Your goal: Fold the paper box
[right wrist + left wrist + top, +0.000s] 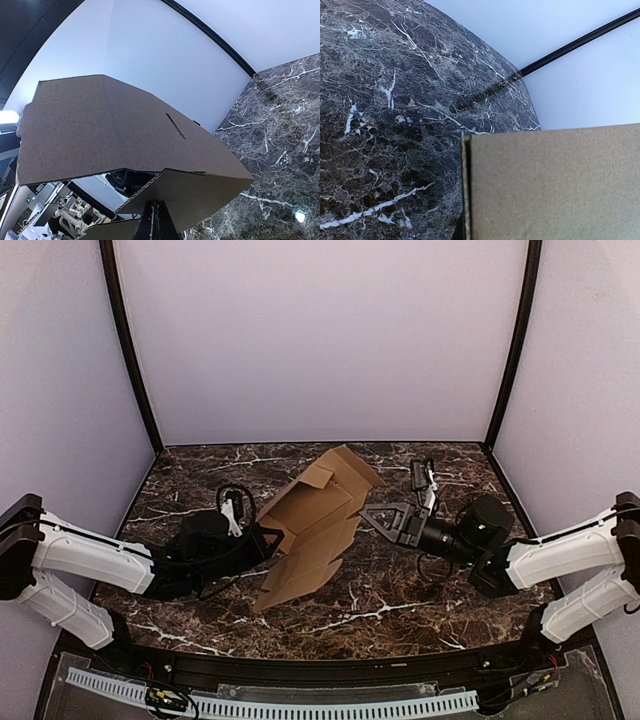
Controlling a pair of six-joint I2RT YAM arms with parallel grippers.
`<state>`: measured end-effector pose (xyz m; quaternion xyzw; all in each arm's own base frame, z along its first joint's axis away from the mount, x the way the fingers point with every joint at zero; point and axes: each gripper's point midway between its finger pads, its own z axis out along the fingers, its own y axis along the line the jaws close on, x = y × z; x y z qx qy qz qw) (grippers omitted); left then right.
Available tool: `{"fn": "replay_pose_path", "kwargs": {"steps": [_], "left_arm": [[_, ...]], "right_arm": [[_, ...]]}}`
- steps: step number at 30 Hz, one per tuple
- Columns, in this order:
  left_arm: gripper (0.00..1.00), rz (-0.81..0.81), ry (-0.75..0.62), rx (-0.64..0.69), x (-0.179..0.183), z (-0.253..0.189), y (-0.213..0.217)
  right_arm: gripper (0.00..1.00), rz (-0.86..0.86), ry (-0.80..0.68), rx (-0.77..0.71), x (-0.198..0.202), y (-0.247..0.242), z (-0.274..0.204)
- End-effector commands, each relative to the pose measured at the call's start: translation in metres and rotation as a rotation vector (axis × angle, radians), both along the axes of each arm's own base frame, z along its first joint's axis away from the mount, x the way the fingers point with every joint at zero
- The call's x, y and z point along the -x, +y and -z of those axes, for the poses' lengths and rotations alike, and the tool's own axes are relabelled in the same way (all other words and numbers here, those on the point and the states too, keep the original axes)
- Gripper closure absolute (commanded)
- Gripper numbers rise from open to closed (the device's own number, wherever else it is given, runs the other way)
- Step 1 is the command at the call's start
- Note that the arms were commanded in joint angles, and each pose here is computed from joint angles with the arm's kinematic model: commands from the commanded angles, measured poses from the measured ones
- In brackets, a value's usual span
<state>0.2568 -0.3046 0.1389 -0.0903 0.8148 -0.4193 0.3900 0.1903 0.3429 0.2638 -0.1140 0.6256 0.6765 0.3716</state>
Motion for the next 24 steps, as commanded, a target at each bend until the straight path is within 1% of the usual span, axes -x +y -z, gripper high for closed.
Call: {"fn": "replay_pose_path", "kwargs": {"steps": [1,10,17,20,24], "left_arm": [[0.99,0.028,0.006,-0.008,0.003,0.007,-0.002],[0.99,0.007,-0.001,0.020,0.001,0.001,0.005],[0.99,0.020,-0.014,0.021,0.000,-0.003,0.003],[0.99,0.042,-0.026,0.030,0.001,-0.008,-0.001],[0.99,0.070,-0.035,0.030,0.003,-0.010,-0.005]], "right_arm": [[1.00,-0.015,-0.066,-0.055,0.003,0.000,-0.025],[1.00,0.065,-0.110,0.095,0.003,-0.015,-0.016],[1.00,0.040,-0.160,0.101,0.013,-0.020,-0.030],[1.00,0.061,-0.167,0.110,0.008,-0.018,-0.034],[1.00,0.099,-0.178,0.158,-0.004,-0.014,-0.034]]}}
